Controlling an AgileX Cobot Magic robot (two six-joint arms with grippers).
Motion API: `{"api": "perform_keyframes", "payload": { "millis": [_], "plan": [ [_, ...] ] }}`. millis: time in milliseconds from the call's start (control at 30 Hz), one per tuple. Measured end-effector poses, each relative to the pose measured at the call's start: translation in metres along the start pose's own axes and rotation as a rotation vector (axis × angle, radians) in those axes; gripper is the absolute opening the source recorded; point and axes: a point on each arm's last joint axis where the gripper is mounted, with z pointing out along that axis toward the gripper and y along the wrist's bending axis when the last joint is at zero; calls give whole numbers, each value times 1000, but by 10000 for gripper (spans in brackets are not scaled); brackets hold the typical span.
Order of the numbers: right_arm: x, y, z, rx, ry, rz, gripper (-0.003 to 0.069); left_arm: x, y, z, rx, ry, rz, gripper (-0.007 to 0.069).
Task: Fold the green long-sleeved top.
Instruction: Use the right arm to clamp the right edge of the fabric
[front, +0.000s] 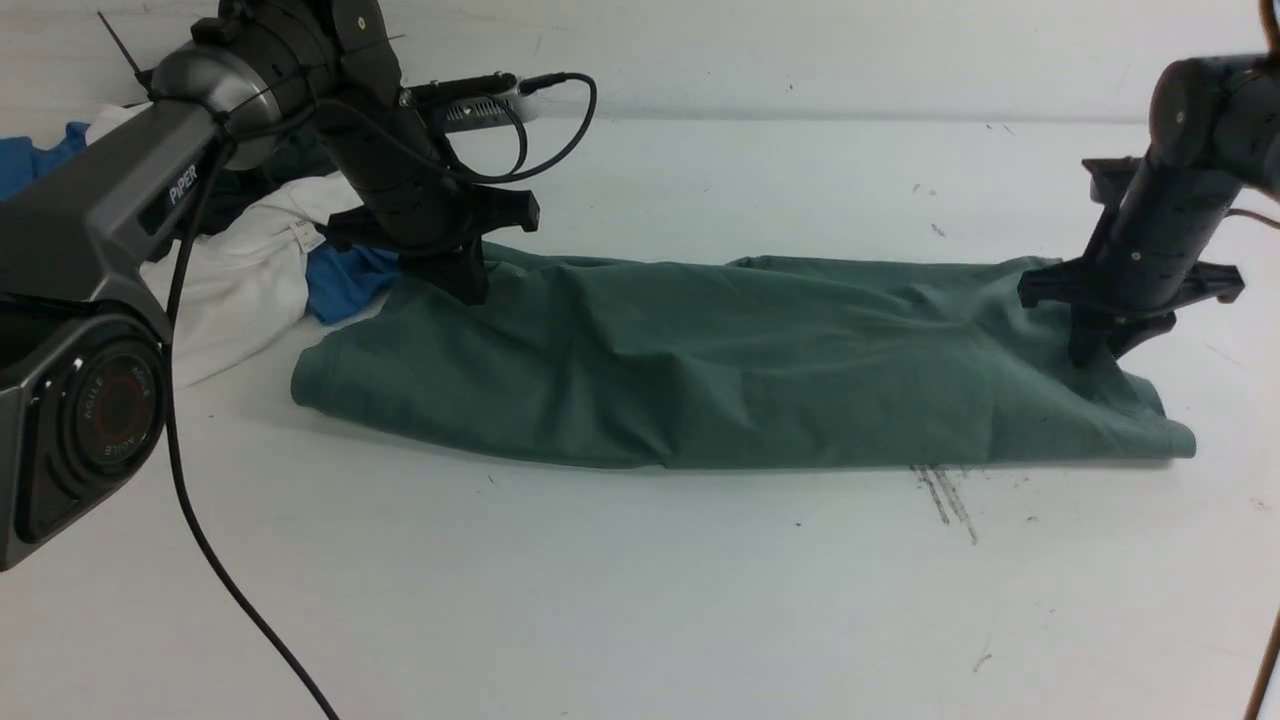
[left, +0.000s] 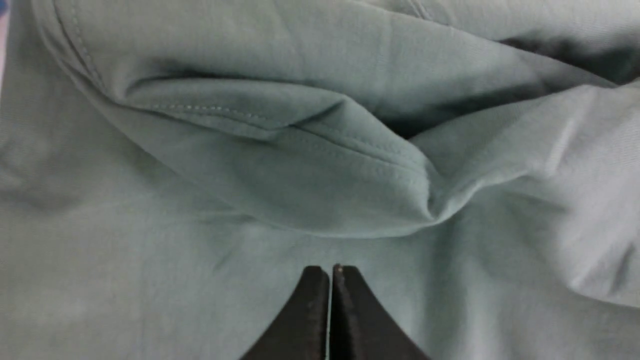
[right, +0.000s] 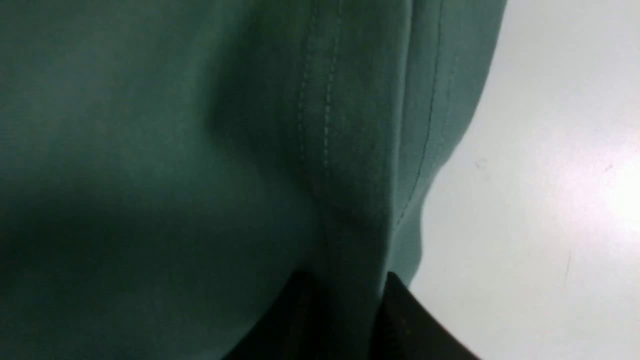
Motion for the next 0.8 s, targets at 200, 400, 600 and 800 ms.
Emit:
{"api": "perform_keyframes", "payload": {
  "millis": [200,400,600,800],
  "plan": [
    [-2,-1,-17,-4,-36,-3,300,0,0,0,0,0,2,-4],
    [-3,-1,-19,-4,-44,-22,291,0,0,0,0,0,3,-4],
    [-2,-1,-7,4,-19,-53,80,0,0,0,0,0,3,-4],
    [-3,-5,-20,44,-44,-68,-2,0,0,0,0,0,3,-4]
  ]
}}
